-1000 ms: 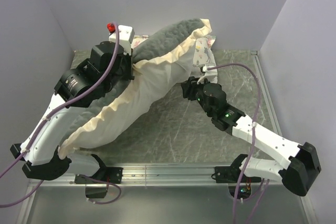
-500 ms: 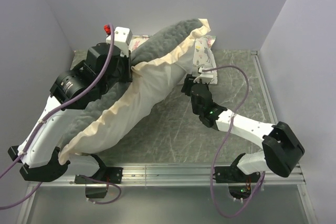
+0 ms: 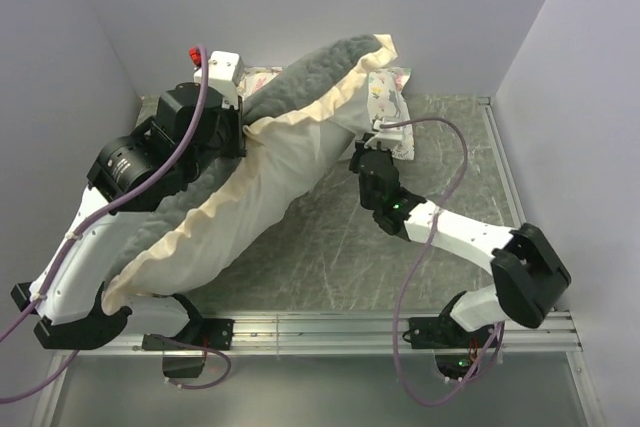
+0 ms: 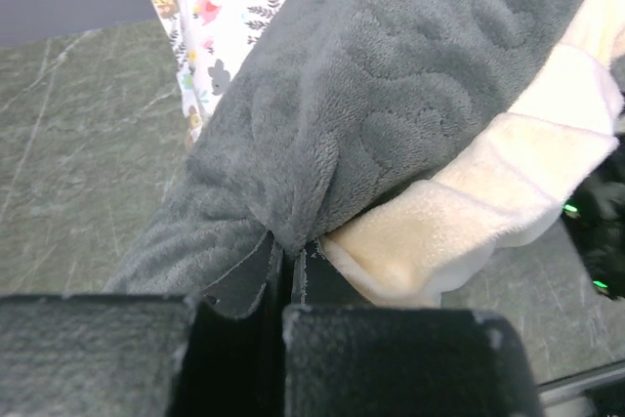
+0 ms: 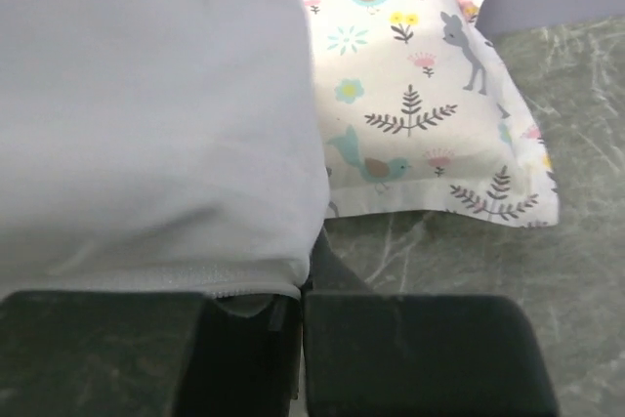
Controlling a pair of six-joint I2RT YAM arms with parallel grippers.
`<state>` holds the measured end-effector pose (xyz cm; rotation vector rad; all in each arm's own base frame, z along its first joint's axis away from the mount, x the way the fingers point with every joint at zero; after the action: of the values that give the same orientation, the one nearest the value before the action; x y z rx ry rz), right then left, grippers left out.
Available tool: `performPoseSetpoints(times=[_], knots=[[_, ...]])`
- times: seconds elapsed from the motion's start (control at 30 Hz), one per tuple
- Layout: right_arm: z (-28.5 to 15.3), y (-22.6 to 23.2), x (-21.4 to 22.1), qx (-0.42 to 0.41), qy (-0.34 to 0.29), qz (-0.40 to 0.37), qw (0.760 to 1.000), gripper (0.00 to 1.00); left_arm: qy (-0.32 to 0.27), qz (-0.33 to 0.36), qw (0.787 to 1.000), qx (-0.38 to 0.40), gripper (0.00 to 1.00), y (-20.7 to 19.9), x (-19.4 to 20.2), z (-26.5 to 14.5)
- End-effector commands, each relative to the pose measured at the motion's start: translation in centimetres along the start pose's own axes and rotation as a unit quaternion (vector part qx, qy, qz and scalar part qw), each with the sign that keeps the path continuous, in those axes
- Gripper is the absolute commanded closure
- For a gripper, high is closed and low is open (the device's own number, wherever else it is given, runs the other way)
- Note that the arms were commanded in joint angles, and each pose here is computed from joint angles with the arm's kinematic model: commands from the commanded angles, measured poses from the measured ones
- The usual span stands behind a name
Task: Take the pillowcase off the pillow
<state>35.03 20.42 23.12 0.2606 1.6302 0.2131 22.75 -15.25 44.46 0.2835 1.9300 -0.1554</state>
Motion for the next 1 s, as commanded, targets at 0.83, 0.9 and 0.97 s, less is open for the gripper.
performPoseSetpoints(times=[0.83,0.9,0.97], knots=[[-10.1,6.5,-0.4,-0.233,0.277,0.051,0.931,1.0,0.031,-0.159,0.983,-0.091,0.47,11.3,-1.9,24.4],[-8.2,6.1,-0.3,-0.224,0.287,0.064,0.929,1.0,0.01,-0.162,0.984,-0.074,0.29,10.8,-3.0,23.8],[-6.6,5.6,-0.6,-0.214,0.285,0.079,0.931,1.0,-0.022,-0.158,0.985,-0.06,0.24,9.9,-4.4,22.1]])
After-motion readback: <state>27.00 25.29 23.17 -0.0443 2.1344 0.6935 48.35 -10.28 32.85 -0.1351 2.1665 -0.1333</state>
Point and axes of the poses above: each gripper's point midway between its finger pads, its own z axis out along the fingers, its own y axis along the line the jaws close on, x = y × z, the point moved 4 cm from there along -z, back along the fingers, and after that the axes turned 6 degrees about z, right-handed, at the moved point
